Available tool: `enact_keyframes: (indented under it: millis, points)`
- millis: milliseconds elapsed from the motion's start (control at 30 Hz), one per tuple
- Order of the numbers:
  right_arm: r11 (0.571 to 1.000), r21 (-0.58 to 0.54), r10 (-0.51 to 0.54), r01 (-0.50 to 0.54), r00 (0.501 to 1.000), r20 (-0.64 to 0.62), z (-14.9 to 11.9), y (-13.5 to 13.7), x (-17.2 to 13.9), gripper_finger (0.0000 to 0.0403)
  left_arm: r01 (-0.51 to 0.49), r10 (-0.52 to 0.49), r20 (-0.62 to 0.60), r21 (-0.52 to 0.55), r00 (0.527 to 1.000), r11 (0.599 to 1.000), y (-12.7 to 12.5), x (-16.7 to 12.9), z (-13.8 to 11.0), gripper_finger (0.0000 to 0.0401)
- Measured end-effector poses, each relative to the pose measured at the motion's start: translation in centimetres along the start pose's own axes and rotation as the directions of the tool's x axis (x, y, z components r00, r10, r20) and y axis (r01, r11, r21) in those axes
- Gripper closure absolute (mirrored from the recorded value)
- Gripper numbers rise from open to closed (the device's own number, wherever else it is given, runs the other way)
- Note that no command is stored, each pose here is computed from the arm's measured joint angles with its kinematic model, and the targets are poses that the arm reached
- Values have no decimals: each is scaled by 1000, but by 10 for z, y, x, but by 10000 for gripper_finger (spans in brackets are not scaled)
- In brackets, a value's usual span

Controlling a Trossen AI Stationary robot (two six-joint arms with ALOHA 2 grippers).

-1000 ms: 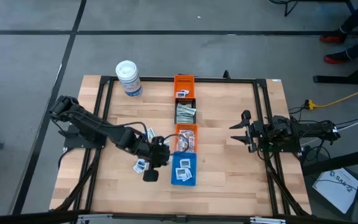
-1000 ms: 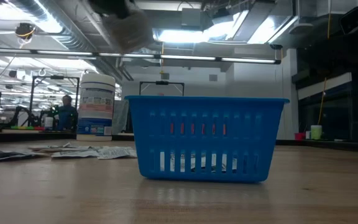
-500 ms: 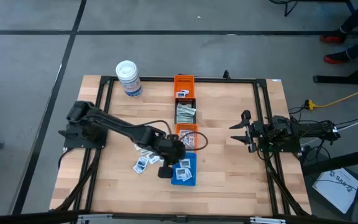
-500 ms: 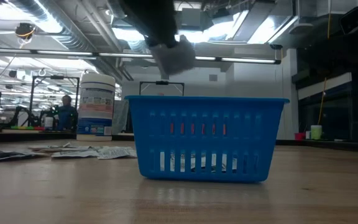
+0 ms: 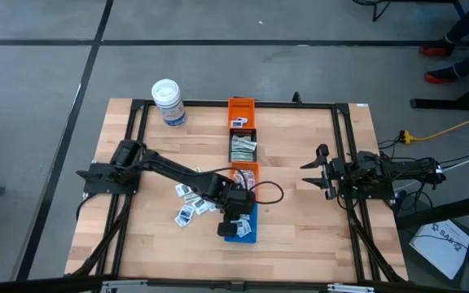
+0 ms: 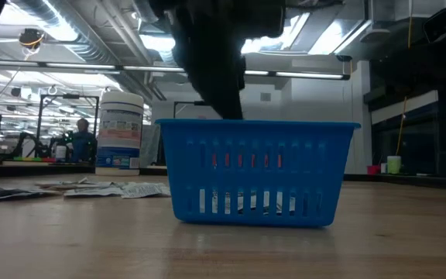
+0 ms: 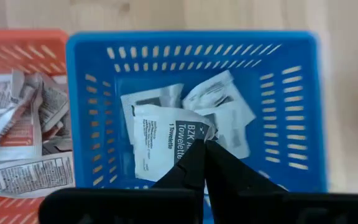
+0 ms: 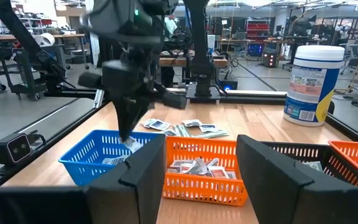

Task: Pick & Place First Aid Supplies
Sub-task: Put the gray towelette pack into the blue bin, then put the blue alcohol pad into the top orange bin

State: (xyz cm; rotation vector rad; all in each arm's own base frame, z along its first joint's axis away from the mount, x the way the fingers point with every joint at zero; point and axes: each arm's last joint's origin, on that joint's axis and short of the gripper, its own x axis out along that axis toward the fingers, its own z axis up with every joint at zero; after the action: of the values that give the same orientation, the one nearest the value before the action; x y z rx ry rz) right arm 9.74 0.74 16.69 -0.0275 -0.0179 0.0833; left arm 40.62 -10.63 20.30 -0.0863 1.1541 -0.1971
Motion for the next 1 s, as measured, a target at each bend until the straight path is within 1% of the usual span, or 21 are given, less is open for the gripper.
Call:
enact_keyframes:
  millis: [133,233,400,533,767,867,1000]
  points:
    - [1000,0,0,0,1000,0,0,0,0,208,-15,15,-16,-4,1000,1000,2,9,-1,396]
    - [1000,0,0,0,1000,0,0,0,0,208,-34,34,-14,-1,999,999,3,10,-1,396]
    - [1000,0,0,0,1000,0,0,0,0,208,-39,41,-15,80,999,996,3,10,-1,384]
    - [1000,0,0,0,1000,1,0,0,0,208,-55,56,-12,85,998,995,1,10,-2,360]
    - [1000,0,0,0,1000,0,0,0,0,208,-59,60,-10,61,998,996,-2,9,-2,299]
    - [1000,0,0,0,1000,0,0,0,0,208,-56,55,8,69,998,996,-6,1,-2,280]
    - [1000,0,0,0,1000,1,0,0,0,208,-66,62,50,80,997,995,-12,-14,0,270]
